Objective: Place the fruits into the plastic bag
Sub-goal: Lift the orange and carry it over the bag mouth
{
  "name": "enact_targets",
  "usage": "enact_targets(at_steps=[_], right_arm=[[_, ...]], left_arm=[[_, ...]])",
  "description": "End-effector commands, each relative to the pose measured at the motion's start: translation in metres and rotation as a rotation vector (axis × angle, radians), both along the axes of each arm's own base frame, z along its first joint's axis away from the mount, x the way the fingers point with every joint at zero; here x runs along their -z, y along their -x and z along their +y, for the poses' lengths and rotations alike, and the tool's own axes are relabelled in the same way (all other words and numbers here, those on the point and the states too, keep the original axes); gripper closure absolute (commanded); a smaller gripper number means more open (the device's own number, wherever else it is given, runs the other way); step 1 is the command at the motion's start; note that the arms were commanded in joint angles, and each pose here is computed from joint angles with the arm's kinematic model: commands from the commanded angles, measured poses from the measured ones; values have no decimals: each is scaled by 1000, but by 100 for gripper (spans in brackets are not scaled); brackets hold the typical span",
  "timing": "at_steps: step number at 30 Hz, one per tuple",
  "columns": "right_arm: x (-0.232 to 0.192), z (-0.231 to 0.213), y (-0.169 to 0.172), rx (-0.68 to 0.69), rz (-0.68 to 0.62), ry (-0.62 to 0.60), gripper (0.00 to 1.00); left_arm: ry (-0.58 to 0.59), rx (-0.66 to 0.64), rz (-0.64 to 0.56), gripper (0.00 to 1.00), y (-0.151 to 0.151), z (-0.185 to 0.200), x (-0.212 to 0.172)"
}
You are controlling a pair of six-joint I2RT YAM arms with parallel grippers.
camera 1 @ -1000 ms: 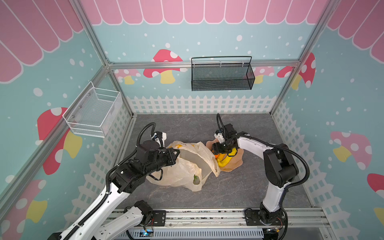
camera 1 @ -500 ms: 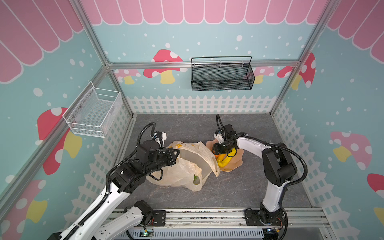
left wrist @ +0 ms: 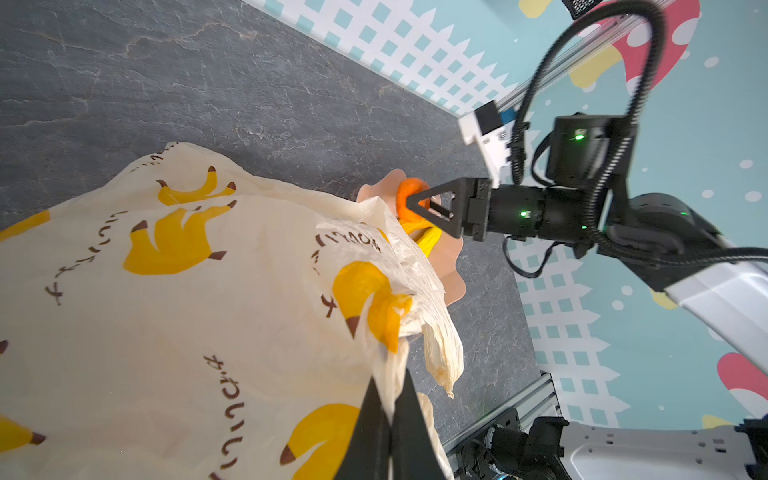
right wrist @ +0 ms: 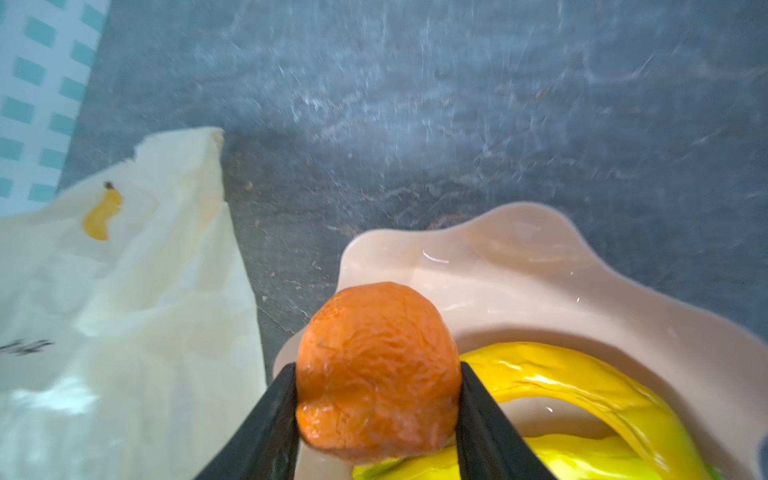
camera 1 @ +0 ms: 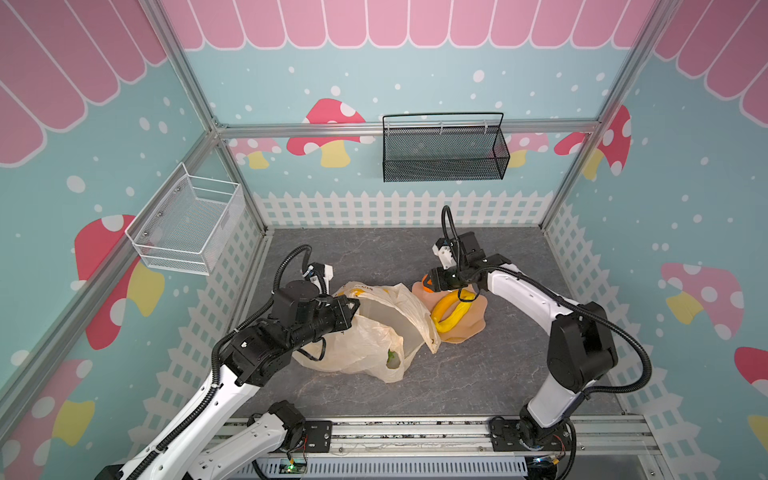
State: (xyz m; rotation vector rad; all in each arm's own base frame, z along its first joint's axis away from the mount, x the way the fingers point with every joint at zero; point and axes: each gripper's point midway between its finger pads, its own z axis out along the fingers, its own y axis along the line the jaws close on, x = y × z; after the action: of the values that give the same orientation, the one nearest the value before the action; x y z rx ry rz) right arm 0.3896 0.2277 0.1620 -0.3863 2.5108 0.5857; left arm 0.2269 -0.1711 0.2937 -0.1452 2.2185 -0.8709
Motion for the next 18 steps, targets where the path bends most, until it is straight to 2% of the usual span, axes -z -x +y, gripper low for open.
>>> enact_targets(at_steps=[1, 6, 10, 13, 16, 18], right_arm=[[-55, -8, -11, 45, -146, -20, 65], [-115, -18, -9, 72, -321, -53, 65], [-127, -21, -5, 68, -349, -46, 65], [-135, -16, 1, 33, -365, -85, 65], [-159, 7, 18, -90, -408, -221, 62], [-178, 26, 36, -196, -431, -361, 61]], left_arm=[[8, -5, -9, 99, 1, 2, -7], [7, 2, -8, 100, 1, 0, -7], [7, 8, -6, 99, 0, -1, -6], [9, 14, -7, 99, -1, -3, -7], [11, 16, -7, 99, -2, -4, -7], [14, 18, -5, 99, -2, -5, -6]])
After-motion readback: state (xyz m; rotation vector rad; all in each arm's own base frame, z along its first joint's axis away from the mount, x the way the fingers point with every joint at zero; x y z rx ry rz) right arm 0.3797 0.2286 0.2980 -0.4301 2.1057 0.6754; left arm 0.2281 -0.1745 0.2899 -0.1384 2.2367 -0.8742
